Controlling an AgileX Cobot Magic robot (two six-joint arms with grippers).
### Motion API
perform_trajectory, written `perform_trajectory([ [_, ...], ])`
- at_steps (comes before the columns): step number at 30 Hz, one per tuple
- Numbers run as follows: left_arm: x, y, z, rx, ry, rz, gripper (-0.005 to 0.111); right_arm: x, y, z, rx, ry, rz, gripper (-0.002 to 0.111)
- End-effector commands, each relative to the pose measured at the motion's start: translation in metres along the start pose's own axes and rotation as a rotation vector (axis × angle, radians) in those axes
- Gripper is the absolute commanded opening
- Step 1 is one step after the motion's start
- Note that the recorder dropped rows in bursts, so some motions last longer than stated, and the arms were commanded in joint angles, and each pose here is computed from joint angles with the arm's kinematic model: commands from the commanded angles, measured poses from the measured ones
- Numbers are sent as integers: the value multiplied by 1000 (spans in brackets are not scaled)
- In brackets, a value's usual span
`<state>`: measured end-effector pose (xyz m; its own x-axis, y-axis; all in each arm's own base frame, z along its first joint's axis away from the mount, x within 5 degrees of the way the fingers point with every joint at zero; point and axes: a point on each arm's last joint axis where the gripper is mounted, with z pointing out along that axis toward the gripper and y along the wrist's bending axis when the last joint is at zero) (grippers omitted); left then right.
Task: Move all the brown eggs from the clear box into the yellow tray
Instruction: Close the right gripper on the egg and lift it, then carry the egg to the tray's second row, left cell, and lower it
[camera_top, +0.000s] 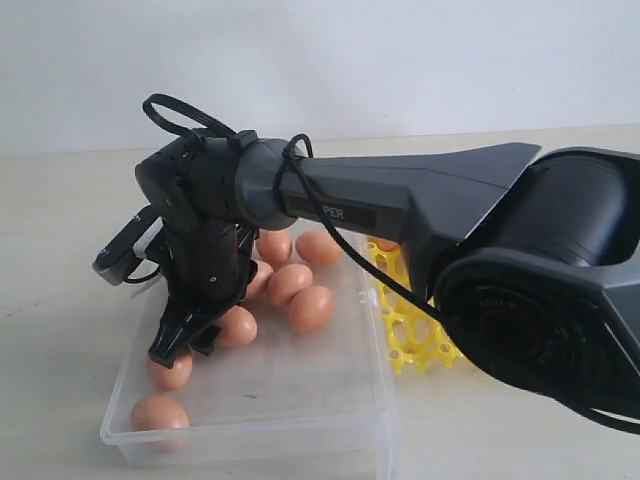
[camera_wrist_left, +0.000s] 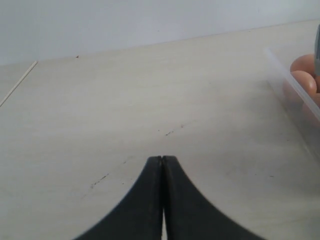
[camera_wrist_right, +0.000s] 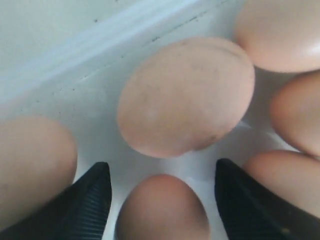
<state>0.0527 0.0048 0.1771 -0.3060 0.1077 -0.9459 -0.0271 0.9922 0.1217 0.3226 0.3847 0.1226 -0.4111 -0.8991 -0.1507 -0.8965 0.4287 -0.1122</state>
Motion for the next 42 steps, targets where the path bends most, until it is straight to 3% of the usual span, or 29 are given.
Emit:
perform_trajectory([
  [1,-2,0,-1,-3,-15,-7,0,2,-2,-3,2,19,-4,59],
  [5,-2,0,-1,-3,-15,-7,0,2,-1,-3,-4,20,3,48],
  [7,-2,0,-1,-3,-15,-7,0,2,-1,-3,-4,23,18,34],
  [10,-2,0,-1,-3,-15,-7,0,3,0,-3,-9,31,36,4],
  [11,-2,0,-1,-3,-15,-7,0,3,-1,-4,-9,30,36,0],
  [18,-2,0,-1,-3,-15,-7,0,-4,8,-51,-133,-88,30,0],
  [27,-2,0,-1,-3,-15,-7,0,0,8,-138,-52,-440,50,0],
  [30,-2,0,-1,-3,-15,-7,0,32,9,-178,14,-641,72,0],
  [33,-2,0,-1,-3,-15,-7,0,69,1,-190,77,-789,134,0],
  [37,-2,0,-1,-3,-15,-7,0,152,-22,-183,201,-1032,417,0],
  [40,-2,0,-1,-3,-15,-7,0,204,-58,-161,324,-995,616,0],
  [42,-2,0,-1,-3,-15,-7,0,221,-73,-143,303,-882,711,0],
])
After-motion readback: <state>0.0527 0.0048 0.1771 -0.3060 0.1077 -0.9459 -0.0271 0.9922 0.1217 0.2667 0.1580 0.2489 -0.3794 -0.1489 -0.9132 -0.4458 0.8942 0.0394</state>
